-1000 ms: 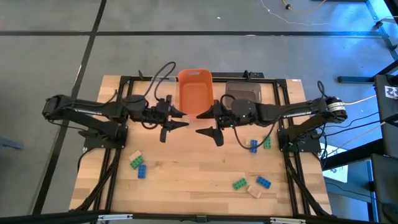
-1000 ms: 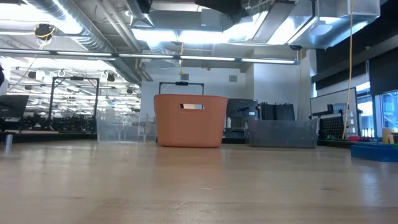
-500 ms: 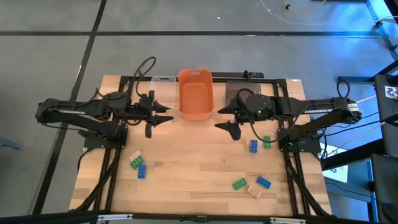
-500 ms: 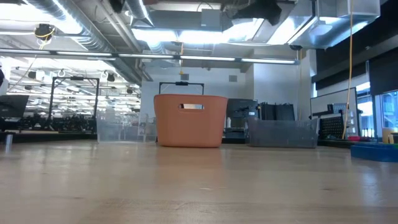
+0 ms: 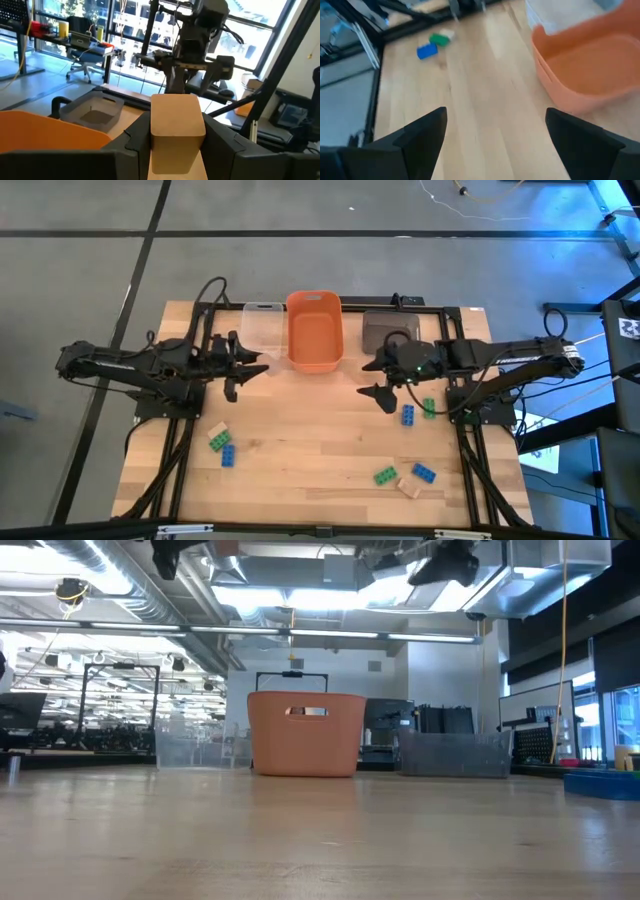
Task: Sort & place blocks by color
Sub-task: Put the top right brown block into the transparent bin
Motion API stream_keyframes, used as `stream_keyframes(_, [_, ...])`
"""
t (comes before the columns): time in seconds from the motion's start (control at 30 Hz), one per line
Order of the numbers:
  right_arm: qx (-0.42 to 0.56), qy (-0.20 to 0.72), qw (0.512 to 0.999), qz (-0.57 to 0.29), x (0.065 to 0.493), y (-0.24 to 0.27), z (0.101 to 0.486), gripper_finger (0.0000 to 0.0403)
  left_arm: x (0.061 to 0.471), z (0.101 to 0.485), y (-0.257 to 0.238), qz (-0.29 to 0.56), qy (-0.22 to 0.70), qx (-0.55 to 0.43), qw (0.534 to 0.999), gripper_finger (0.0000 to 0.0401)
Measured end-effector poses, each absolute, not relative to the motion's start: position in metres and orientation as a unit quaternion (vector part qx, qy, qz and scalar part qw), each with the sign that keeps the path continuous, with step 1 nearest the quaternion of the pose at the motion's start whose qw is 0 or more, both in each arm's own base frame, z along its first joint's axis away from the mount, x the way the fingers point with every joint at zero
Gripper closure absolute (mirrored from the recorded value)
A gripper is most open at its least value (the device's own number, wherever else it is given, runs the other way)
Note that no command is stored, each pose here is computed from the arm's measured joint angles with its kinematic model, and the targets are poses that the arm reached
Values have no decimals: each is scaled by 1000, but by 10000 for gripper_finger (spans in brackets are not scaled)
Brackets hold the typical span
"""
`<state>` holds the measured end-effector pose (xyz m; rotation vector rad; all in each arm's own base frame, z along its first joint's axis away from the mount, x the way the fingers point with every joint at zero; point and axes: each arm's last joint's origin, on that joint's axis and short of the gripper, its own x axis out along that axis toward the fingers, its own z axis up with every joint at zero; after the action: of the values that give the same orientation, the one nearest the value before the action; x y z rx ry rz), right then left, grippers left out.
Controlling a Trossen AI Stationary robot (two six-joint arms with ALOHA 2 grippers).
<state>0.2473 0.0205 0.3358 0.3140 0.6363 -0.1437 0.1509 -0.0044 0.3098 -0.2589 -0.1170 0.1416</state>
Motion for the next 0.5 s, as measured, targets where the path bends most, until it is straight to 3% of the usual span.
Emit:
stream_keyframes(0.23, [188,278,938,-87,218,17,337,63,150,310,-4,69,-59,-128,988,281])
stream_keyframes(0.5, [247,64,965,-53,205,15,320,63,150,310,-5,69,-59,-127,988,281])
